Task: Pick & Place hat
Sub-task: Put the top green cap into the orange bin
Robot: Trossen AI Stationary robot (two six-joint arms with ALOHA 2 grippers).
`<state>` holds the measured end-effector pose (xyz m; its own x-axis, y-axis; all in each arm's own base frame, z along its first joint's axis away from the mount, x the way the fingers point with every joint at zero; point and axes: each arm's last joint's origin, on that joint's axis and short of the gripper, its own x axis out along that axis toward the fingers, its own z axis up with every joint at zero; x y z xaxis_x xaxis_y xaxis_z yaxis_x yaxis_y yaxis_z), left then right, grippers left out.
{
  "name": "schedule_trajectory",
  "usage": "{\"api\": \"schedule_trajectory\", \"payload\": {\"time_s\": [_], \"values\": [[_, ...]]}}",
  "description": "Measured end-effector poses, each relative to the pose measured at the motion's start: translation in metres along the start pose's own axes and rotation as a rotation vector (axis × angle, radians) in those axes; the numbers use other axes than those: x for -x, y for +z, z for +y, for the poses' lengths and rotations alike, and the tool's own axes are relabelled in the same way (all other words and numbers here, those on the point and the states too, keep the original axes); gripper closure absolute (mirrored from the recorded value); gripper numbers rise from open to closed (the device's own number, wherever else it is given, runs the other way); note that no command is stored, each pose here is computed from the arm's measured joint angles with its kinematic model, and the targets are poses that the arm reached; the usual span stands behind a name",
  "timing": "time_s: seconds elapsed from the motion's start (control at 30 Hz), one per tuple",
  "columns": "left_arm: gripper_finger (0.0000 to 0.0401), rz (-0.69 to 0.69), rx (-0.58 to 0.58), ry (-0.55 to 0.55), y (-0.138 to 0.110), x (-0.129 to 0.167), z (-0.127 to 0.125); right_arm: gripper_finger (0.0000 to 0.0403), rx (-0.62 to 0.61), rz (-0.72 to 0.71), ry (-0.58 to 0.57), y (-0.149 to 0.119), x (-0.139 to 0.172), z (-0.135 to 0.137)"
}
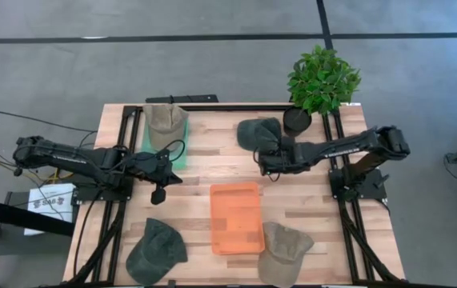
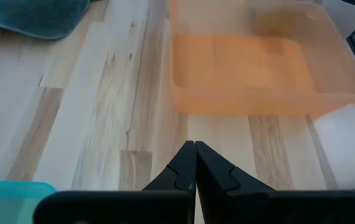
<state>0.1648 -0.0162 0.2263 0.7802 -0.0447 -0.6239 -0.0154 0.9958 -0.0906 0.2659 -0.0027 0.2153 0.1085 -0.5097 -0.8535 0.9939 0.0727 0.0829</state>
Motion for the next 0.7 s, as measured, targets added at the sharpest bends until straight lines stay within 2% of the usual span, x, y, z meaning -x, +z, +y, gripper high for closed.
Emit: {"api": "schedule_trajectory", "payload": {"time_s": [0.23, 0.33, 0.43, 0.6, 0.7], "values": [[0.0401, -0.007, 0.006, 0.002, 0.001, 0.000, 0.000, 0.0161, 0.088, 0.007, 0.113, -0.012, 0.029, -0.007], [0.0401, -0.001, 0.056, 0.003, 0.007, 0.003, -0.001, 0.0167, 0.143, 0.014, 0.148, -0.015, 0.038, -0.010], [0.0401, 0.084, 0.108, 0.057, 0.015, 0.009, -0.001, 0.0174, 0.215, 0.025, 0.143, -0.018, 0.042, -0.014], [0.0401, 0.196, 0.092, 0.175, 0.032, 0.014, 0.000, 0.0188, 0.286, 0.053, 0.125, -0.019, 0.043, -0.017], [0.0401, 0.216, 0.068, 0.188, 0.039, 0.013, -0.001, 0.0201, 0.235, 0.075, 0.126, -0.020, 0.043, -0.017]]}}
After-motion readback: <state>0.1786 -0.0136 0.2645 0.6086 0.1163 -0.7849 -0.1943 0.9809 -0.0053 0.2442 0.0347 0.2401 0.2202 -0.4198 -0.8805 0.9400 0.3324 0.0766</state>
